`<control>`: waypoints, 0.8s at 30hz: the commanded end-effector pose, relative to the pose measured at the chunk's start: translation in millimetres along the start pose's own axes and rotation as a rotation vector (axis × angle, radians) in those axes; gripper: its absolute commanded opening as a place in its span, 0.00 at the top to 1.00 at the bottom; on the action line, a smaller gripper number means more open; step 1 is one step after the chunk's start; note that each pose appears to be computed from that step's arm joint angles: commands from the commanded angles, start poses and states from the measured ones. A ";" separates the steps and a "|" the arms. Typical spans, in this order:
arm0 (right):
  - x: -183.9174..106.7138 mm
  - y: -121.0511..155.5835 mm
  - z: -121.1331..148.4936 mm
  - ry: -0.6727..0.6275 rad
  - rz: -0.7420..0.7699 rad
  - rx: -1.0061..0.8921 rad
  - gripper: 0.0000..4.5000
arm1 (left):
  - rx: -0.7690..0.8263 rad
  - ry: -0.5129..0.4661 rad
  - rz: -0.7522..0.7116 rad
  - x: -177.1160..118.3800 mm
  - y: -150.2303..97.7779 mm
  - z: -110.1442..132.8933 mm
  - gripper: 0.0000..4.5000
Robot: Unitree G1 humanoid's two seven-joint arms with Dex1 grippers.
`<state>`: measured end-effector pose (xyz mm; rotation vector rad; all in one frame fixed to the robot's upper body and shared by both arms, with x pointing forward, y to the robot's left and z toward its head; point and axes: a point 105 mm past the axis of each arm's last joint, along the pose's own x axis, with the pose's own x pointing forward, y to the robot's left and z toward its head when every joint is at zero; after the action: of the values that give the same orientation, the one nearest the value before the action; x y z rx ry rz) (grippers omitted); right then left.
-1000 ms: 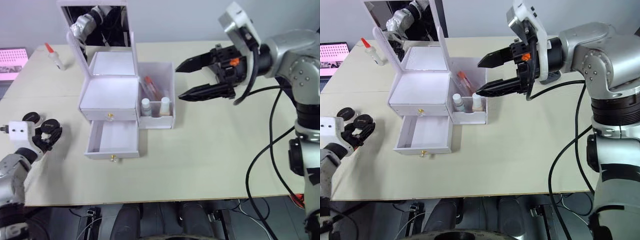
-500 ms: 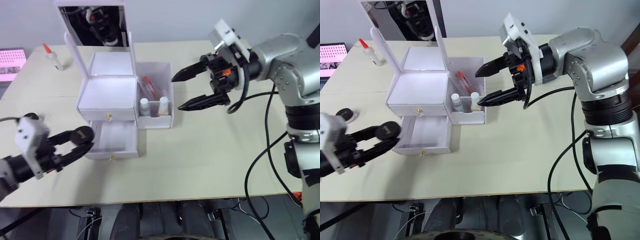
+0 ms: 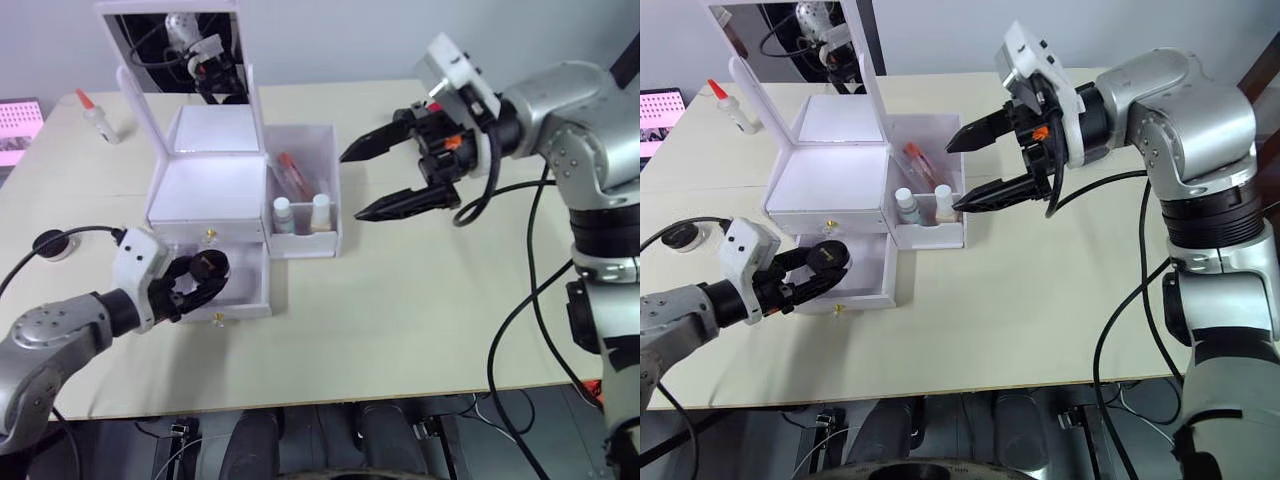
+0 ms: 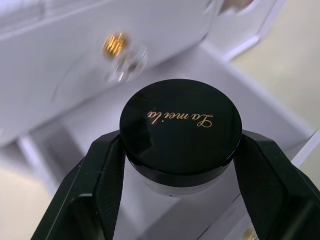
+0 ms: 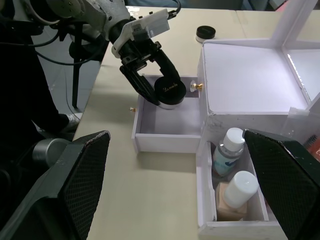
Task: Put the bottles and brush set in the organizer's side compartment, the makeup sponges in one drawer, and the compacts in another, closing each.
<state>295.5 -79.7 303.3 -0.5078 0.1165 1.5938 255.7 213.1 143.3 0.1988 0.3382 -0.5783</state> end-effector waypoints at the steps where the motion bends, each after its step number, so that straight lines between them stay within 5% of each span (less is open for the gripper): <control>1: -6.8 2.4 11.9 -0.018 -0.024 -0.053 0.00 | 0.053 -0.015 0.036 -4.3 8.4 3.6 0.41; 12: -3.7 0.0 13.0 -0.027 -0.028 -0.062 0.00 | 0.051 -0.012 0.049 -2.6 10.3 -4.7 0.41; 16: -4.0 -1.5 12.9 -0.027 -0.033 -0.065 0.00 | 0.050 -0.031 0.055 -4.9 12.7 1.4 0.01; 24: -5.6 -3.3 11.2 -0.024 -0.037 -0.066 0.00 | 0.045 -0.078 0.063 -23.9 14.9 24.9 0.01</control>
<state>297.7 -78.3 304.1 -0.5187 0.0908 1.5822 254.5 229.9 157.3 0.2001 0.2944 -0.5293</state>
